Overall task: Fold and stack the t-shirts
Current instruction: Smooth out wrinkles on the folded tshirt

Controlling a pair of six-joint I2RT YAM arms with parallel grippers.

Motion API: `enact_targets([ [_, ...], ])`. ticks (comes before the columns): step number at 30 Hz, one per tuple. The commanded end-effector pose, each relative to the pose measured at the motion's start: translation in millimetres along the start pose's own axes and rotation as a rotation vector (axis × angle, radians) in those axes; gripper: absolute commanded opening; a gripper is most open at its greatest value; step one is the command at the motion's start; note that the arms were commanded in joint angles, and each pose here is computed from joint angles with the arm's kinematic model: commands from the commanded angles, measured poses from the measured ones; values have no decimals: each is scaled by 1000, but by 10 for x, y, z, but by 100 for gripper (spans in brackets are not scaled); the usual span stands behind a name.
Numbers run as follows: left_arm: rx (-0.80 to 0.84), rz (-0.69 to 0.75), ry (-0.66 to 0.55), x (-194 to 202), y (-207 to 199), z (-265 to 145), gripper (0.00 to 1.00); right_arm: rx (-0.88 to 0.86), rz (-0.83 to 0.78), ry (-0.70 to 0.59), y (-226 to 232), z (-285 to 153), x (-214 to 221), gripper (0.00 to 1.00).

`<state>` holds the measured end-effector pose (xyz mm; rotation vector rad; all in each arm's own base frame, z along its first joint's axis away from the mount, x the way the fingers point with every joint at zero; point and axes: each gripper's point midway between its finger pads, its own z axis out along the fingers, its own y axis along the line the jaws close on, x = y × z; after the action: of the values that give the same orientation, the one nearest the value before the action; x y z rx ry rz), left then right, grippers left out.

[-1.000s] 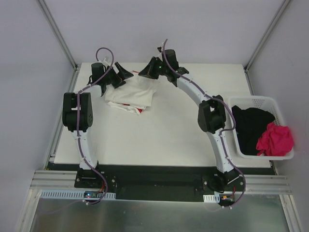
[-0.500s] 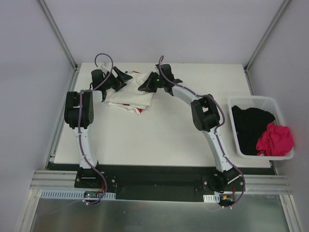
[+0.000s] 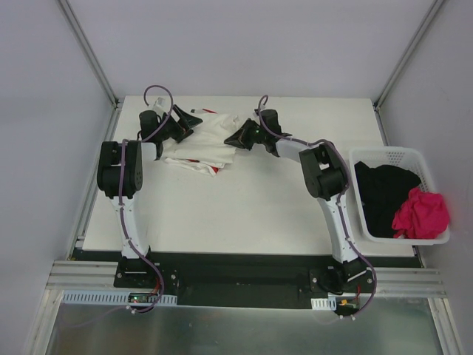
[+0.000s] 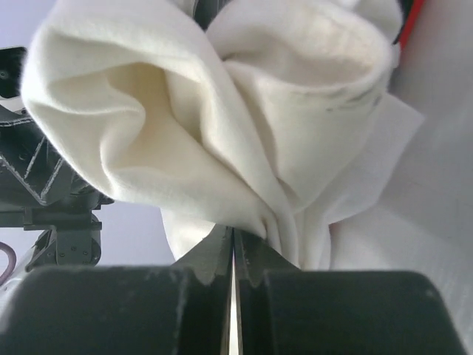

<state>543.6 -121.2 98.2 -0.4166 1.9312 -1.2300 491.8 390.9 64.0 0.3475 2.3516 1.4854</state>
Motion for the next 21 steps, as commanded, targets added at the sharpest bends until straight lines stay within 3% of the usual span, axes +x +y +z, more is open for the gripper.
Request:
enact_targets([
  [1, -14, -4, 25, -69, -110, -134, 89, -1, 2, -44, 35, -184, -185, 1],
  [7, 58, 79, 2, -443, -690, -154, 89, -24, -44, -74, 206, -477, -289, 1],
  [11, 150, 167, -16, -674, -1325, -168, 90, -52, -83, -106, 381, -742, -406, 1],
  [17, 202, 251, 46, -406, -1826, 32, 92, -93, -150, -160, 670, -1191, -542, 1],
  [21, 191, 210, 117, -4, -1660, 365, 92, -83, -162, -182, 657, -1405, -521, 1],
])
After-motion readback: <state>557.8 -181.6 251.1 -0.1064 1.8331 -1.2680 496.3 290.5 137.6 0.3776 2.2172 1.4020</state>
